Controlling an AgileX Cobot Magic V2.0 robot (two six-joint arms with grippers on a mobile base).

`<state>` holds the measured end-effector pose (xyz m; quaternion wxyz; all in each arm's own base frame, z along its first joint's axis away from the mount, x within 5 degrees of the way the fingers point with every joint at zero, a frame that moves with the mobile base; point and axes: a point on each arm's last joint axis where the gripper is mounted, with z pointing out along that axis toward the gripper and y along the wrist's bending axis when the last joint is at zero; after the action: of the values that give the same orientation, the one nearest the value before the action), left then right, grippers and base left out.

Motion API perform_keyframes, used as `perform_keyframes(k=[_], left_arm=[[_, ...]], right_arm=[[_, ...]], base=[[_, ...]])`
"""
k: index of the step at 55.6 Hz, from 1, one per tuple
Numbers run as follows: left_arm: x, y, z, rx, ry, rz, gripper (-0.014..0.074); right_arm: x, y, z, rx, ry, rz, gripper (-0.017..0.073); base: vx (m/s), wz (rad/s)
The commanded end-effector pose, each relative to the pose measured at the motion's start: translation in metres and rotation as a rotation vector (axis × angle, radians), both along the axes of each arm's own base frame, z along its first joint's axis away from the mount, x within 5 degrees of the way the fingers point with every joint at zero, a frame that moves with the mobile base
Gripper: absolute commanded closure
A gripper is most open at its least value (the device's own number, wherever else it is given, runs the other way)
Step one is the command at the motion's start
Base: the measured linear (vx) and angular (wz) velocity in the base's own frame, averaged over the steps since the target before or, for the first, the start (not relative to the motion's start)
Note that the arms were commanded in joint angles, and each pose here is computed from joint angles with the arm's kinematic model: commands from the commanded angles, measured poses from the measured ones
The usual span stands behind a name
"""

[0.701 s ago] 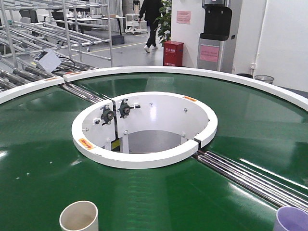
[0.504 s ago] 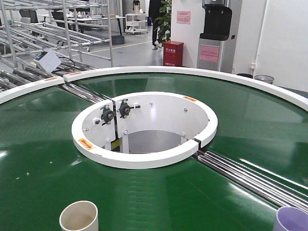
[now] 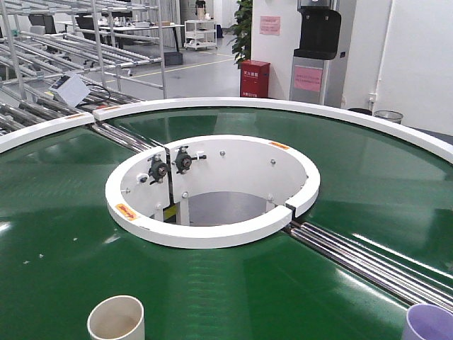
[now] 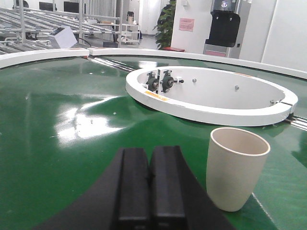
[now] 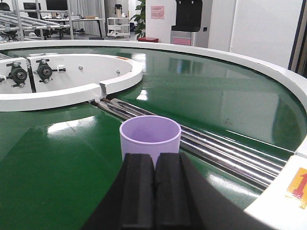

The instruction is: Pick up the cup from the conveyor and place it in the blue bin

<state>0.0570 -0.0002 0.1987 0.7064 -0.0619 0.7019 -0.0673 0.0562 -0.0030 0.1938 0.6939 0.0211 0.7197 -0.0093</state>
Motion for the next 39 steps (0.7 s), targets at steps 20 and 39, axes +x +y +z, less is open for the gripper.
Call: perform_keyframes(k=[20, 39], left_arm=[[-0.001, -0.001, 0.005, -0.011, -0.097, -0.017, 0.0601], [-0.02, -0.003, 0.077, -0.02, -0.465, -0.041, 0.06]], right_arm=[[-0.001, 0.003, 0.015, -0.015, -0.213, 0.026, 0.0568], [-0.018, 0.003, 0.085, 0.12, -0.417, 0.044, 0.0568]], base=[[0.0, 0.0], [0.0, 0.0]])
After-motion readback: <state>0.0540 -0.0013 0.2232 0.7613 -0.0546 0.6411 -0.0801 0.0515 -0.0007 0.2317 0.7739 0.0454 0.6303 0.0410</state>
